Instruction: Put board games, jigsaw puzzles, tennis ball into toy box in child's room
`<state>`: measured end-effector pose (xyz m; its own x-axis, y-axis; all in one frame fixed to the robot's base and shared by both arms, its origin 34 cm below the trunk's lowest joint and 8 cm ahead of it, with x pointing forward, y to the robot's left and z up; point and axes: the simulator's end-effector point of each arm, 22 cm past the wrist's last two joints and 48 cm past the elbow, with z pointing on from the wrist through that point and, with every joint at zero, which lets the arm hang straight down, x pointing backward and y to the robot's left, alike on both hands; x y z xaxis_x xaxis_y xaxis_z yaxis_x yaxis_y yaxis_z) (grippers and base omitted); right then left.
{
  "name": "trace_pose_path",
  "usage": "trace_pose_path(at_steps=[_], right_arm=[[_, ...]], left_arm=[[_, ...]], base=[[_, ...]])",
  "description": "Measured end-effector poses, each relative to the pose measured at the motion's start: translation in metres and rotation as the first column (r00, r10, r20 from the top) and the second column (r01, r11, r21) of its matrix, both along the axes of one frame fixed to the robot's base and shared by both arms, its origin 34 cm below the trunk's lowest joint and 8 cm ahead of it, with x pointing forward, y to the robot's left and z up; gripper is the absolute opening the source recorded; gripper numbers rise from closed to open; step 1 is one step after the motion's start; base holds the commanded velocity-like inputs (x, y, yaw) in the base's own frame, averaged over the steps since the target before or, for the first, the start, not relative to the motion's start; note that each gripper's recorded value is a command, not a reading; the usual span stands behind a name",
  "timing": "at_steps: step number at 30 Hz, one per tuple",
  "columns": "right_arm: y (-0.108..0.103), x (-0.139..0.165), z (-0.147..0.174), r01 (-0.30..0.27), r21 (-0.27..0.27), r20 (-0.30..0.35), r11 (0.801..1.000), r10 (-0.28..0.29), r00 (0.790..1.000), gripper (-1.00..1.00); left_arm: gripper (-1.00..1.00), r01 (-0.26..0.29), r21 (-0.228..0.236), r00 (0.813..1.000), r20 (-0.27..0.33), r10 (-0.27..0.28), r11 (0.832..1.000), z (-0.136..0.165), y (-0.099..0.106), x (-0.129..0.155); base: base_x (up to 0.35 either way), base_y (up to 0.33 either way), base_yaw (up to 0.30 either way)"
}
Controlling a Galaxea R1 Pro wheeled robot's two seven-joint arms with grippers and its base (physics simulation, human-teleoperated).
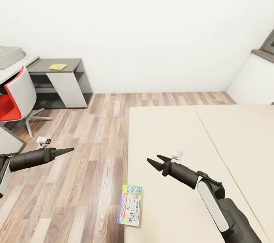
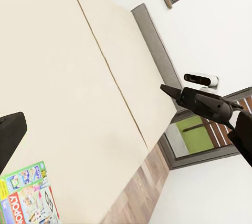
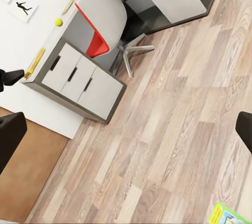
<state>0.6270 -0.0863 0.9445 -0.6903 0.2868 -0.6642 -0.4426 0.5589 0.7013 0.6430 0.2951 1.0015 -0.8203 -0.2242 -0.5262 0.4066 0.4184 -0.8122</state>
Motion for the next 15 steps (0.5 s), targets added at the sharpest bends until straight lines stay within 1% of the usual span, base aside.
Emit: trace_pose_path(at_steps=[15], right_arm=[[0.0, 0.001, 0.012, 0.0, -0.002, 0.024, 1.0, 0.0, 1.0, 1.0]], left_arm=[[1.0, -0.001, 0.001, 1.0, 0.025, 0.001, 1.0, 0.013, 0.001, 0.0]], base=[[0.0, 0.0, 0.0]])
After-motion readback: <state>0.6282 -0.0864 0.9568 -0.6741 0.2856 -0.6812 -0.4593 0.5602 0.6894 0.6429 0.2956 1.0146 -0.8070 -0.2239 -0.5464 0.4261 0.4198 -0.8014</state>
